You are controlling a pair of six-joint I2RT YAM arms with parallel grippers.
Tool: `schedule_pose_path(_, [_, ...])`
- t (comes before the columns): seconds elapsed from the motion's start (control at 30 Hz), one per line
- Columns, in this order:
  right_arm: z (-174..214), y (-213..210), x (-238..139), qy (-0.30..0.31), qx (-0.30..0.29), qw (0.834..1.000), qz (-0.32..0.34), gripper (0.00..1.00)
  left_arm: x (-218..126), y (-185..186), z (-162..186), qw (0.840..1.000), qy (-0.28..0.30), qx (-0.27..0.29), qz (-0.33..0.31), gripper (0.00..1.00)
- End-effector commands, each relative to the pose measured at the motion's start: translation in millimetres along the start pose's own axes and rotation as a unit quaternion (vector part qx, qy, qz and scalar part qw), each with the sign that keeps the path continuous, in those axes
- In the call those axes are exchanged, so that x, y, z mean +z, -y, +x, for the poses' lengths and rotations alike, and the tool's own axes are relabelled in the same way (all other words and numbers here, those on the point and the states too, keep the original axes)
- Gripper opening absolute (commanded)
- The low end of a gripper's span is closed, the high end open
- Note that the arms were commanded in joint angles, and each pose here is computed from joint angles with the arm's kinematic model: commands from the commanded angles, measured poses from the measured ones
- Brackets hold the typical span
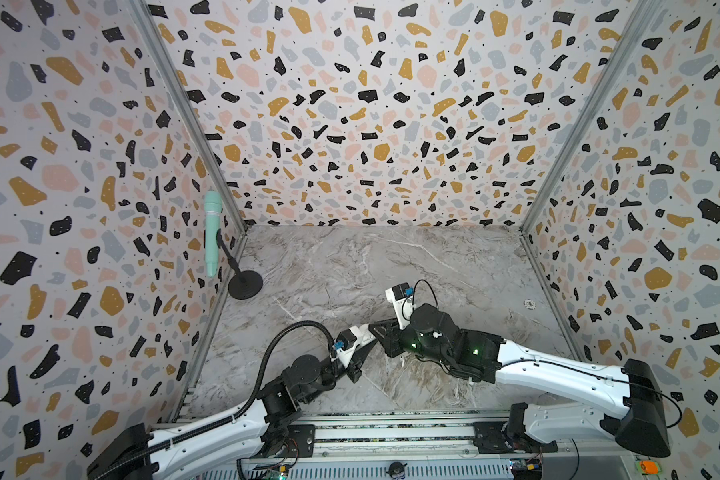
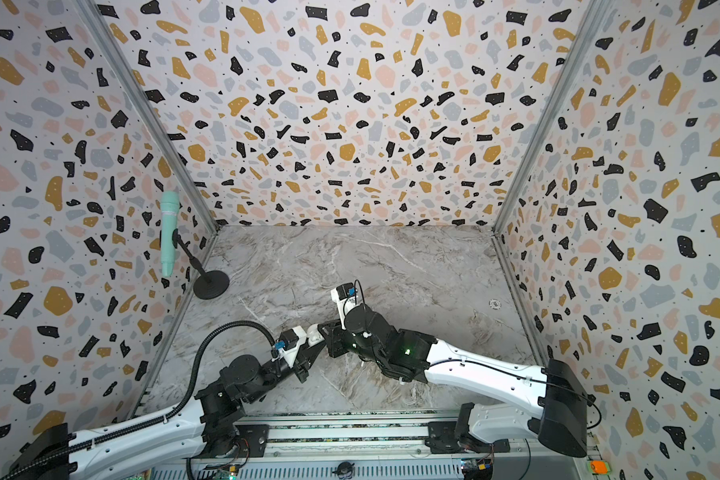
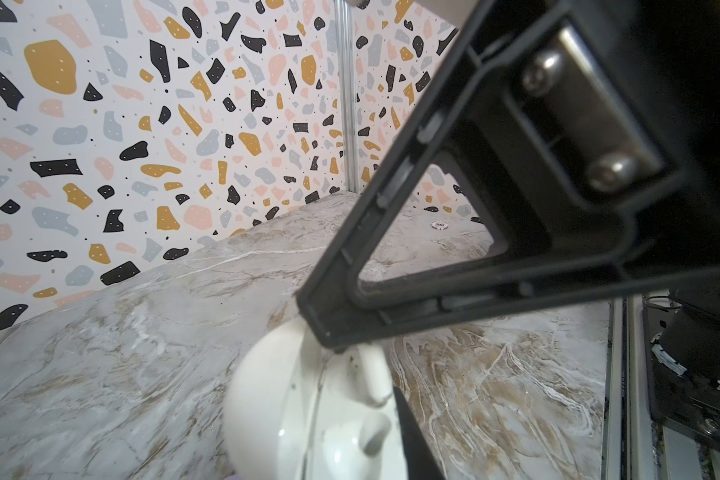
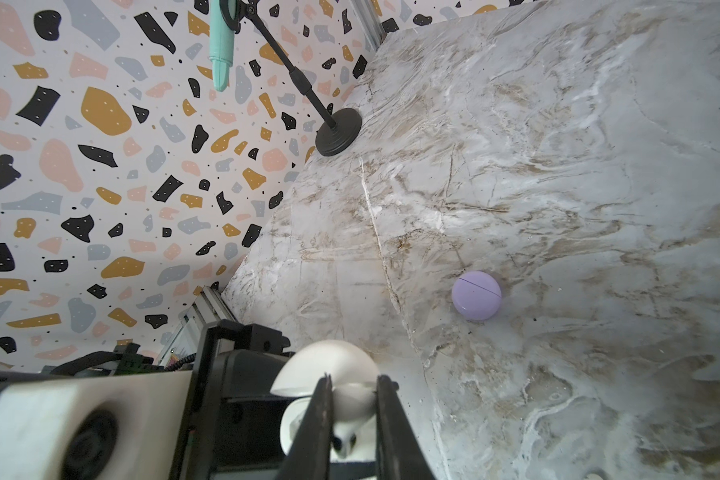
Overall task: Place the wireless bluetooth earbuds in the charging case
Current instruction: 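Lower the earbud with the right gripper into the open white case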
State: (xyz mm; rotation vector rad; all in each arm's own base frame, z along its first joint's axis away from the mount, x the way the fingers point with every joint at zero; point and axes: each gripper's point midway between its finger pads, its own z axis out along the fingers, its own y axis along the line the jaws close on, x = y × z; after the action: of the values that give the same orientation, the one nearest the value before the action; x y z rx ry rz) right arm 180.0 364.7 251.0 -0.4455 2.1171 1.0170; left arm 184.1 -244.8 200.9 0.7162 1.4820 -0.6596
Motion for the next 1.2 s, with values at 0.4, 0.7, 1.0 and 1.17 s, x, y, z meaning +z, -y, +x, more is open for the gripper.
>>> schedule_pose_path(0.4, [-4,-10,-1,0.013,-0.010,1.000,-0.009,0.06,-2,-3,-30,0.999,0.050,-0.010,-0.006,0.00])
schedule_pose_path(0.7, [3,-9,-1,0.010,-0.029,1.000,-0.003,0.04,-4,-5,-31,0.998,0.053,-0.010,-0.010,0.00])
schedule_pose_path(1.0, [5,2,1,0.016,-0.036,0.999,0.019,0.04,-4,-2,-31,0.999,0.052,-0.010,0.000,0.00])
schedule_pose_path(1.17, [5,2,4,0.015,-0.038,0.999,0.020,0.04,-4,3,-31,0.998,0.053,-0.012,0.013,0.00])
